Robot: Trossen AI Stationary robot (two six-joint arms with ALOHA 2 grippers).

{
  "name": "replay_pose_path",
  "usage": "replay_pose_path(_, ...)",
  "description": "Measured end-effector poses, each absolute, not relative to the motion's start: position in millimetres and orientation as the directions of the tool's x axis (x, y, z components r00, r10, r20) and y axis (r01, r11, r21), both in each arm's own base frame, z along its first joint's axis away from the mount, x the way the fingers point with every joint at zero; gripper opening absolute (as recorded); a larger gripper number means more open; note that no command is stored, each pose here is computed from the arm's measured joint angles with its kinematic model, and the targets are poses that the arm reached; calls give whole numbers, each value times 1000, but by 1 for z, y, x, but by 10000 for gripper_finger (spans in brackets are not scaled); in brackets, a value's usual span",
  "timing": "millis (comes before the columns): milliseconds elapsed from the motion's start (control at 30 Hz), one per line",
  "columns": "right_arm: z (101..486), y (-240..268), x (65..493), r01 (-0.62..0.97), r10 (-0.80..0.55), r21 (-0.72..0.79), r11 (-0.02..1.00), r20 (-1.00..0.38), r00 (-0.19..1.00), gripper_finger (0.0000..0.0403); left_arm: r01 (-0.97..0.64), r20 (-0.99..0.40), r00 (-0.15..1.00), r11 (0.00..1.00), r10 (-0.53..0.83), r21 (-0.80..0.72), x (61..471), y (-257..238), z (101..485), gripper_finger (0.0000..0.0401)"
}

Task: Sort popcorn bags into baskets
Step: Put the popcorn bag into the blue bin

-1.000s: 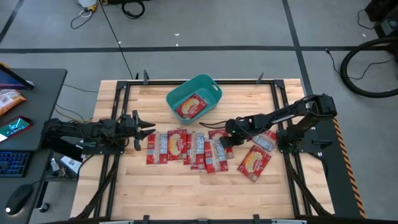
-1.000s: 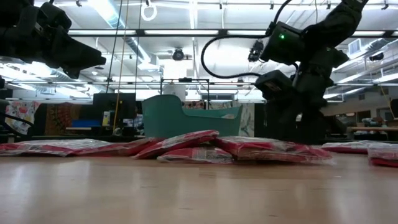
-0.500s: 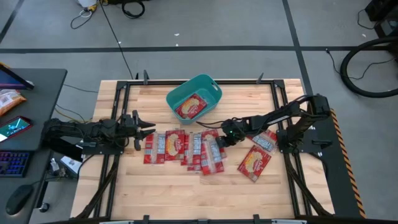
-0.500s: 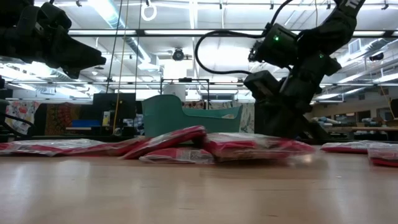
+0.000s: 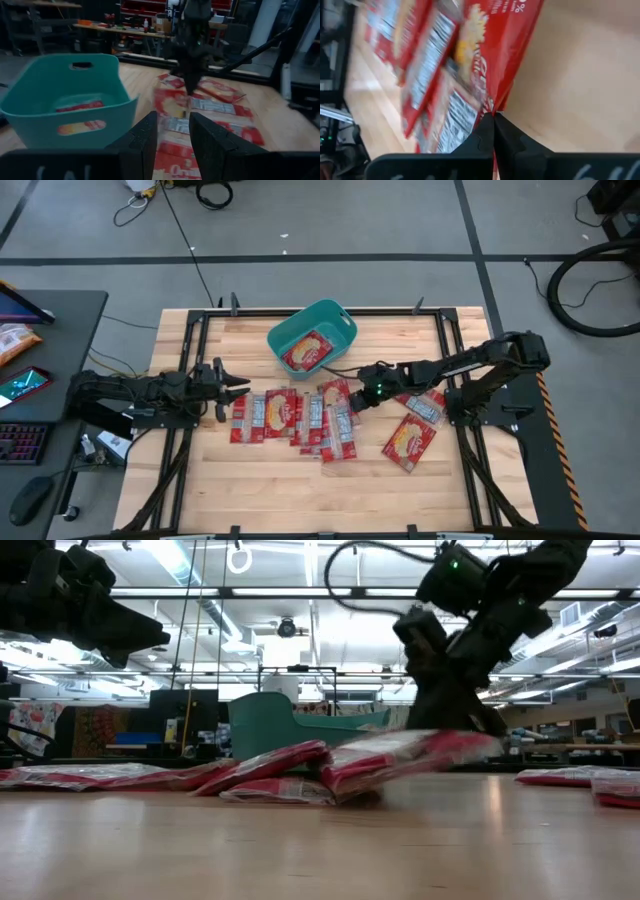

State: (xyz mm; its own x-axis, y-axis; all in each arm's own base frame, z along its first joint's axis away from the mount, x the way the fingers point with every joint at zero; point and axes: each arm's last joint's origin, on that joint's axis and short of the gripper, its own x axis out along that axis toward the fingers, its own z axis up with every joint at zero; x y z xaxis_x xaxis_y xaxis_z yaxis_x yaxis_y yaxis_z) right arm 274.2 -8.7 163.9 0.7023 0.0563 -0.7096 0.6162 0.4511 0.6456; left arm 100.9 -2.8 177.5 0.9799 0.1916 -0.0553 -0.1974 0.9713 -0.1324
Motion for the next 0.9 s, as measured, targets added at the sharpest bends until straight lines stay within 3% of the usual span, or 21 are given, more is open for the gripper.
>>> replay_pose_path(200, 176, -7, 270, 567, -7, 602, 562, -683, 731, 2, -89, -51, 995, 986, 83, -139, 101, -6, 178, 119)
replay_pose_path(500, 191, -2, 266, 421, -4, 507, 752, -635, 772, 1, -89, -45, 996, 972, 81, -217, 101, -6, 179, 119)
replay_pose_path(700, 199, -3, 268, 361, -64, 414, 836, -579, 813, 1, -77, 67, 994, 996, 81, -54, 101, -6, 190, 119)
replay_pose_path(900, 207, -2, 273, 253, -18, 405, 878, -501, 865, 1, -109, 203, 975, 992, 94, 63, 99, -6, 203, 119)
